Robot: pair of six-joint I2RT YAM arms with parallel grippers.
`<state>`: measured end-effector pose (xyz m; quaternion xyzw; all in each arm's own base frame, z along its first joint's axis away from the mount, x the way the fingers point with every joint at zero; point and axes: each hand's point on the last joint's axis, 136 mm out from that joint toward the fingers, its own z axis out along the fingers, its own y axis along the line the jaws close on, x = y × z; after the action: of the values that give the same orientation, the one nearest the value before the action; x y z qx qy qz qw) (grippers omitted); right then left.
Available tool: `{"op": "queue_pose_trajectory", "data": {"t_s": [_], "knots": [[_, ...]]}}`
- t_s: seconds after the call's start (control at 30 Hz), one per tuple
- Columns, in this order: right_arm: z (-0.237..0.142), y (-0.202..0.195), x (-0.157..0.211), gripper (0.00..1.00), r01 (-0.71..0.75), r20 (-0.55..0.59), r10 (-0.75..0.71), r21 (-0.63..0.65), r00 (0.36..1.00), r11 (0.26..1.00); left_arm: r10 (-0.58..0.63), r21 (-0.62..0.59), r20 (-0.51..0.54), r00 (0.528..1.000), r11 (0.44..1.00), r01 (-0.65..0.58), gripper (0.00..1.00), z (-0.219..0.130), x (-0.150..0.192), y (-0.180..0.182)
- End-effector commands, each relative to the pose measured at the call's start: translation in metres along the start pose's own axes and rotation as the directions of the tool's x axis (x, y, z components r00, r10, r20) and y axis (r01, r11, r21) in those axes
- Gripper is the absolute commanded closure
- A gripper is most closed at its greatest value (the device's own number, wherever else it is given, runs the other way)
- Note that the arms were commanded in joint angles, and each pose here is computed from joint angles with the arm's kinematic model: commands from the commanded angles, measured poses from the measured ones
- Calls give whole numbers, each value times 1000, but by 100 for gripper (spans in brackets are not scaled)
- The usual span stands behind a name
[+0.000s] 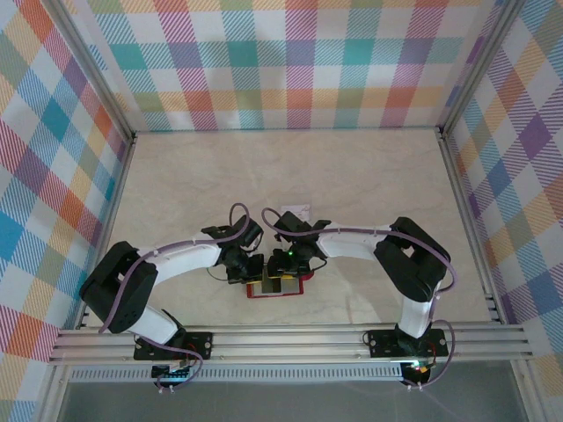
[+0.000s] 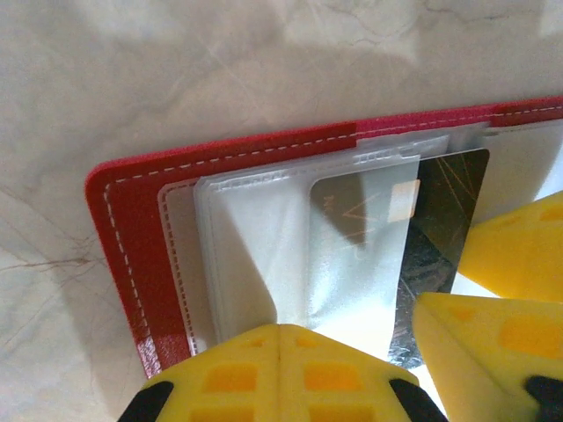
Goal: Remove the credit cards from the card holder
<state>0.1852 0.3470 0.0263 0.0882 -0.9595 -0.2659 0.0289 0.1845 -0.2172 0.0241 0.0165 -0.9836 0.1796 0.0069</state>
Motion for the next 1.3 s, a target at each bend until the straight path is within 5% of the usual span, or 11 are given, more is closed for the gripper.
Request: {"op": "queue_pose_trajectory", "data": {"t_s": [0.0, 0.4, 0.8, 1.27], "knots": [[8, -2, 3, 62, -14, -24, 13, -29, 1000, 999, -16, -90, -42, 999, 996, 12, 99, 14, 9, 19], [-15, 10, 1, 69, -11, 60, 19, -133, 998, 991, -19, -97, -45, 999, 995, 15, 99, 18, 11, 21], [-15, 20, -1, 86, -21, 61, 37, -244, 997, 969, -19, -99, -42, 999, 995, 15, 99, 17, 12, 21], [-43, -19, 6, 95, -23, 123, 30, -56, 992, 998, 0, -99, 6, 1000, 995, 0, 98, 1, 7, 18]]}}
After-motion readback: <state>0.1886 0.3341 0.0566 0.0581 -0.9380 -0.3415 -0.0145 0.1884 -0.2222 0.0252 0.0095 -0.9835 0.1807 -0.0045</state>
